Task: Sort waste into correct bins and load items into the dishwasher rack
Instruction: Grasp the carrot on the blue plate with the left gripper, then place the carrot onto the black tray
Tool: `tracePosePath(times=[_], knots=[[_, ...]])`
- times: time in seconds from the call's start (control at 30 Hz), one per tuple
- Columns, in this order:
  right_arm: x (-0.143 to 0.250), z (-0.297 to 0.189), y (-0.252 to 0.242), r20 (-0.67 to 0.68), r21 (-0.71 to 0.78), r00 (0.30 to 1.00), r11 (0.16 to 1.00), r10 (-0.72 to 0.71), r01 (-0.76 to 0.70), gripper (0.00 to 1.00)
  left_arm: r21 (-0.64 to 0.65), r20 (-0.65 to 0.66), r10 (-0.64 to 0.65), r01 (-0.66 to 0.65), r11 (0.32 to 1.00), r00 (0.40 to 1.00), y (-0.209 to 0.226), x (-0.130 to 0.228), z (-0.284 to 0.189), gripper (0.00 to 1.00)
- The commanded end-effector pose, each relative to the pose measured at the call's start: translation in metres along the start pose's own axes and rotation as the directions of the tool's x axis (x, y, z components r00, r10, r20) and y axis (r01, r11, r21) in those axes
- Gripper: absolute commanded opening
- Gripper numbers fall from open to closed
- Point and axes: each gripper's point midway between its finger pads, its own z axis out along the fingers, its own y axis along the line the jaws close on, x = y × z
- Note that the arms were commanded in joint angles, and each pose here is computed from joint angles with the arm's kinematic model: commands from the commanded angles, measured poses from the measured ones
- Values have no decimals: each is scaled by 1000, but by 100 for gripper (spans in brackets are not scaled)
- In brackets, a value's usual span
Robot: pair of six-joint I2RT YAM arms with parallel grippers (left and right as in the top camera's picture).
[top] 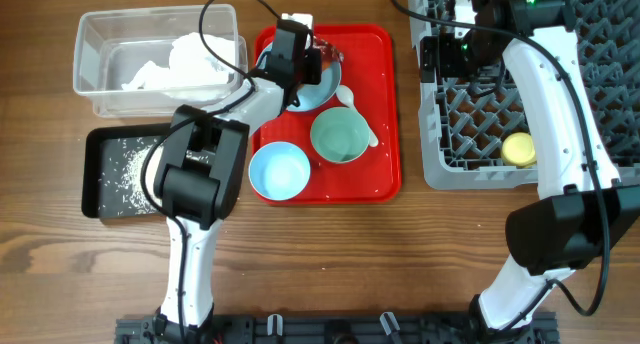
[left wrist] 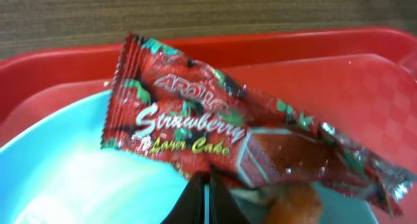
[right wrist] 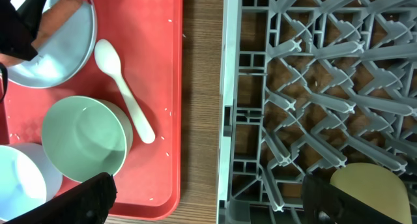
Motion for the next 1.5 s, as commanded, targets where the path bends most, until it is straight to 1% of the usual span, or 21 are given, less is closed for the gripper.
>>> tracePosePath(times=[0.0,0.1,0.17,0.2,0.23,0.27,0.33,0.4,0.47,0.57,0.63,0.67,0.73,0.77,0.8,0.93,1.07,1.2,1.3,1.4,1.47], knots=[[0,-4,-3,8,13,1000,1000,16,-16,94,15,80,6,-7,1000,997,-12,-49,-51,4],[0,-4,-3,8,13,1000,1000,16,-16,94,18,93,6,-7,1000,996,-16,-71,-89,4],[0,-4,-3,9,13,1000,1000,17,-17,94,10,46,17,-18,1000,999,-15,-67,-105,4],[0,-4,-3,9,13,1000,1000,17,-17,94,26,-22,77,-76,997,997,-16,-50,-106,10],[0,-4,-3,10,13,1000,1000,16,-16,94,49,-71,125,-122,991,990,-18,-37,-105,23],[0,-4,-3,10,13,1000,1000,16,-16,94,65,-125,178,-171,983,976,-18,-20,-100,46],[-2,-4,-3,16,12,1000,1000,17,-17,94,79,-181,261,-250,965,948,-14,2,-84,70],[-2,-4,-3,16,12,1000,1000,17,-17,94,96,-220,326,-313,945,919,-10,22,-68,76],[-1,-4,-3,15,12,1000,1000,17,-17,94,100,-247,328,-313,944,912,-7,37,-54,80],[-1,-4,-3,15,12,1000,1000,17,-18,94,103,-281,327,-310,945,902,-4,54,-42,77],[-1,-4,-3,15,12,1000,1000,17,-17,94,105,-301,325,-308,946,896,-1,64,-35,70],[-1,-4,-3,15,12,1000,1000,17,-17,94,105,-310,325,-307,946,894,0,69,-32,57],[-1,-4,-3,15,12,1000,1000,17,-17,94,105,-327,316,-298,949,891,1,77,-29,25],[-1,-4,-3,14,12,1000,1000,17,-17,94,105,-330,313,-296,950,890,1,77,-29,15],[-1,-4,-3,14,12,1000,1000,17,-17,94,104,-329,313,-296,950,891,1,77,-29,11],[-1,-4,-3,14,12,1000,1000,17,-17,94,101,-302,313,-297,950,900,-1,64,-35,9],[-1,-4,-3,14,12,1000,1000,16,-17,94,67,-192,223,-213,975,956,-11,11,-69,8],[-1,-4,-3,14,13,1000,1000,16,-16,94,57,-112,134,-128,990,985,-20,-38,-137,6],[-1,-4,-3,14,13,1000,1000,16,-16,94,52,-94,100,-95,994,991,-22,-54,-191,5],[-1,-4,-3,14,13,1000,1000,16,-16,94,12,-111,88,-87,996,990,-14,-55,-235,4],[-1,-4,-3,14,13,1000,1000,16,-16,94,-69,-152,58,-69,995,987,3,-45,-267,4]])
